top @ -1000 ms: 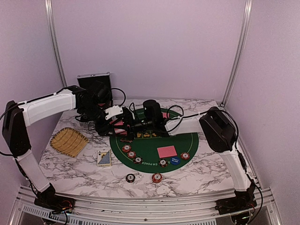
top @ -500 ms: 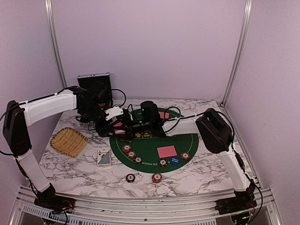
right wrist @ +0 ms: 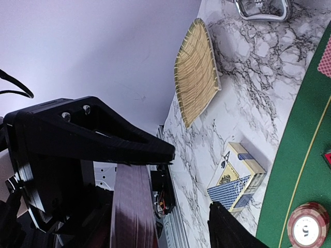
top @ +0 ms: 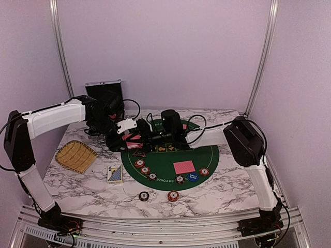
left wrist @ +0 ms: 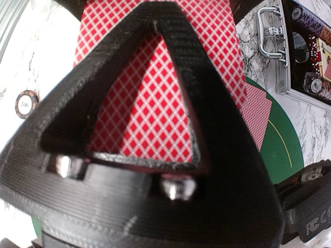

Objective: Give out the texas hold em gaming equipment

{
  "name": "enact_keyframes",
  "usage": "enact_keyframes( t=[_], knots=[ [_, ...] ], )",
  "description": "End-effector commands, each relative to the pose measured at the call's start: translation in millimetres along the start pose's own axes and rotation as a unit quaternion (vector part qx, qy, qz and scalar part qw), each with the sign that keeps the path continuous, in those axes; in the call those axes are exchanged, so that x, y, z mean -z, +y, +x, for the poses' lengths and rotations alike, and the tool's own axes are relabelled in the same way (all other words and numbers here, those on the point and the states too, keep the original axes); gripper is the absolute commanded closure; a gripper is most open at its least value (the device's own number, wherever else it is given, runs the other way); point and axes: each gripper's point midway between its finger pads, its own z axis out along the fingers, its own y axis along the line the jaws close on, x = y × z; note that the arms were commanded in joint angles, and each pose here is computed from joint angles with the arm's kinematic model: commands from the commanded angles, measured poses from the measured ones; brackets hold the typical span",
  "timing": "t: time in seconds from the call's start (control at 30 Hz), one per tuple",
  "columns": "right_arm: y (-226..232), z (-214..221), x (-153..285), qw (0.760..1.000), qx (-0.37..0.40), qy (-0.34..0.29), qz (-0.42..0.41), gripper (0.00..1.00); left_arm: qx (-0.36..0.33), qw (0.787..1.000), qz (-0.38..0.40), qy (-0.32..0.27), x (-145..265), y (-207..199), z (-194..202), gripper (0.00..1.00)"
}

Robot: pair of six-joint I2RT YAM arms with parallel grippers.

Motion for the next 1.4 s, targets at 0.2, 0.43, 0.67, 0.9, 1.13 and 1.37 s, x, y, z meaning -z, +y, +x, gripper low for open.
enact_keyframes(
  t=[0.2,0.43,0.67,0.9,1.13,1.37],
  knots=[
    [13.9,-4.2,11.6,1.000,0.007,-0.006,0.002,0.35,-0.004,1.000,-0.005,-0.010,6.6,1.1,-3.5,1.00],
    [28.3,-4.1,22.1,1.000,0.012,-0.007,-0.008,0.36,-0.005,1.000,-0.005,-0.005,4.7,0.7,-0.5,1.00],
    [35.0,-8.9,41.8,0.999,0.017,-0.027,-0.004,0.45,-0.006,1.000,-0.003,-0.004,3.7,-0.5,0.5,1.00],
    [37.9,-7.0,41.0,1.000,0.017,-0.020,-0.007,0.53,-0.007,1.000,-0.004,-0.002,2.5,0.5,0.5,1.00],
    [39.5,-4.9,40.8,1.000,0.016,-0.014,-0.010,0.66,-0.007,1.000,-0.004,-0.004,3.0,1.3,-1.2,1.00],
    [43.2,-4.1,44.0,1.000,0.021,-0.010,-0.009,0.78,-0.008,1.000,-0.006,-0.005,4.1,2.2,-1.7,1.00]
  ],
)
